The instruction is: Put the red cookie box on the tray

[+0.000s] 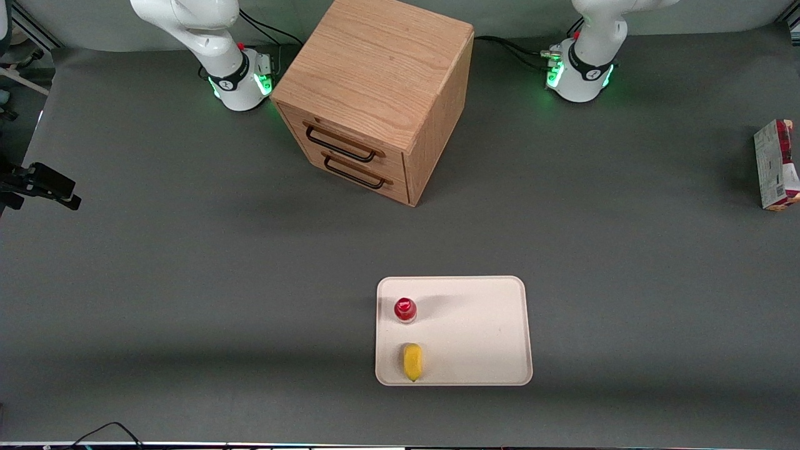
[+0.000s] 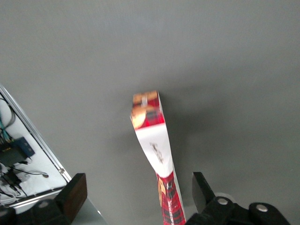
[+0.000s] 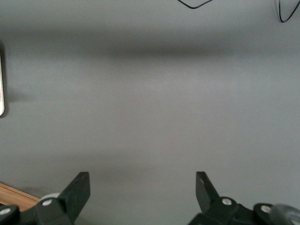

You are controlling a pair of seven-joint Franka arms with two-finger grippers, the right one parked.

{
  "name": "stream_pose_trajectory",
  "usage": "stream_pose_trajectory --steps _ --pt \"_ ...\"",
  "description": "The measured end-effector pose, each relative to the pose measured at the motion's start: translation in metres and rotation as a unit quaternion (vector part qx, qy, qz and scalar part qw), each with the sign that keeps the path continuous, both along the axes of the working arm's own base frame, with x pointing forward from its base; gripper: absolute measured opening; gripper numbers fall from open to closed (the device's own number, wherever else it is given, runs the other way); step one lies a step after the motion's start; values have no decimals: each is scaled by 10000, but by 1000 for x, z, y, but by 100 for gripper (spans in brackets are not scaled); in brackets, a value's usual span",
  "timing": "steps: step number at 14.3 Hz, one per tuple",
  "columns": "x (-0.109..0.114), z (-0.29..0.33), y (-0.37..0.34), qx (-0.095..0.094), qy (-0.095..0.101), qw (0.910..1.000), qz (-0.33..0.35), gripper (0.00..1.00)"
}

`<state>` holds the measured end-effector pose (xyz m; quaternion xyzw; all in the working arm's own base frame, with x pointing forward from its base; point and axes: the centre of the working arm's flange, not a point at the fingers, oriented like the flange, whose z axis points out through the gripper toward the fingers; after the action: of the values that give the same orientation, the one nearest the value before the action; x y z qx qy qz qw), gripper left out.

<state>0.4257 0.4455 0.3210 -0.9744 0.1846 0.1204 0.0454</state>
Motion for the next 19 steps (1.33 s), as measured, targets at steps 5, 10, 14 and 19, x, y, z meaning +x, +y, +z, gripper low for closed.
stream_pose_trajectory --steps 5,10,14,19 --pt "-48 -42 5 -103 -208 9997 104 100" --pt "-68 -86 3 -305 -546 9980 -52 100" --pt "-76 -119 7 -327 -595 9975 -192 80" --pt "-73 -117 11 -291 -608 9975 -233 24"
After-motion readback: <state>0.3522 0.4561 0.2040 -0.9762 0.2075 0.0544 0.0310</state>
